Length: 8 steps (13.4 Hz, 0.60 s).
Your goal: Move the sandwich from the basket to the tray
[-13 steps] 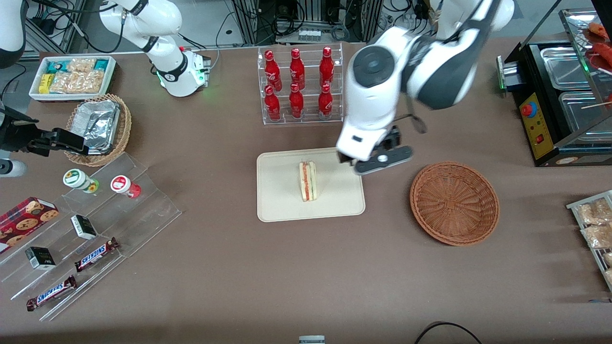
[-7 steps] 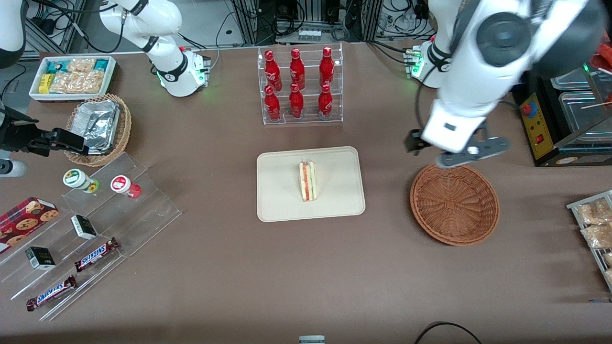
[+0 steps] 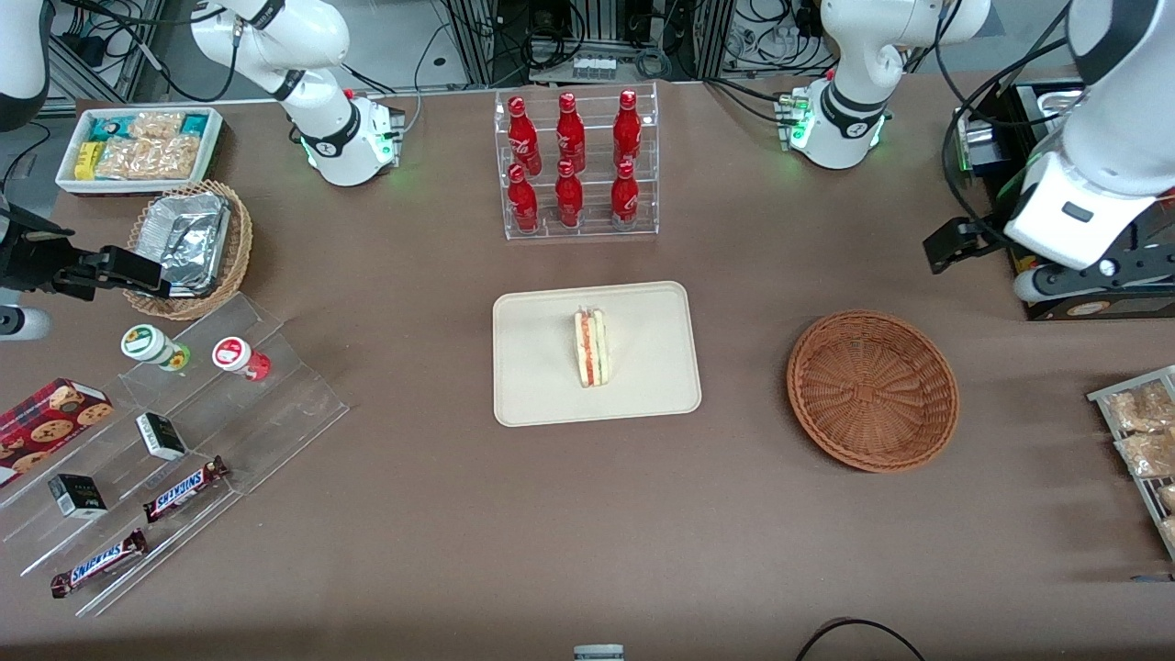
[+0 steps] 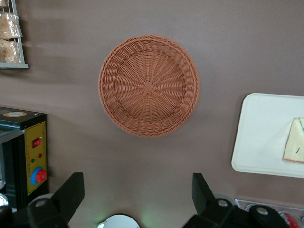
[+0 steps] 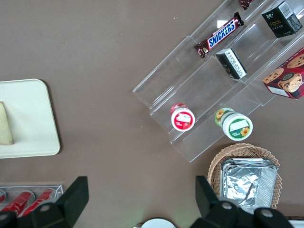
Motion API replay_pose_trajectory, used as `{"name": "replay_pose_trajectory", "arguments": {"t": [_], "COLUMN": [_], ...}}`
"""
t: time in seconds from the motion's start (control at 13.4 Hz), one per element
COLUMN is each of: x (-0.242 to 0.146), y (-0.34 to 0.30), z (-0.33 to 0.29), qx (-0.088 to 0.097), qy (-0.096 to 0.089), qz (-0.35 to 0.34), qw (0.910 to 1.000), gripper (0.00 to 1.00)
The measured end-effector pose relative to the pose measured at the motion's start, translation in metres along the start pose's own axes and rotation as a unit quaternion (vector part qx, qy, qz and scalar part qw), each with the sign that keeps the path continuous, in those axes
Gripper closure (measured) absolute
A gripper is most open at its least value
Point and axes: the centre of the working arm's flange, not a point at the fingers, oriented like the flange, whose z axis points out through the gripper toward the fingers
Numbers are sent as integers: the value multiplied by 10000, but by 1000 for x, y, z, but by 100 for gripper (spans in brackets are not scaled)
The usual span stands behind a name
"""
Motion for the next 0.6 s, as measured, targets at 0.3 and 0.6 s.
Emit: {"name": "replay_pose_trajectory", "arguments": {"t": [0.3, 0.6], "x": [1, 10], "y": [-13, -44], "z": [2, 2], "qx": [-50, -148], "qy": [-19, 70], "qz": [282, 330], "qw": [9996, 9993], "gripper": [0, 0]}}
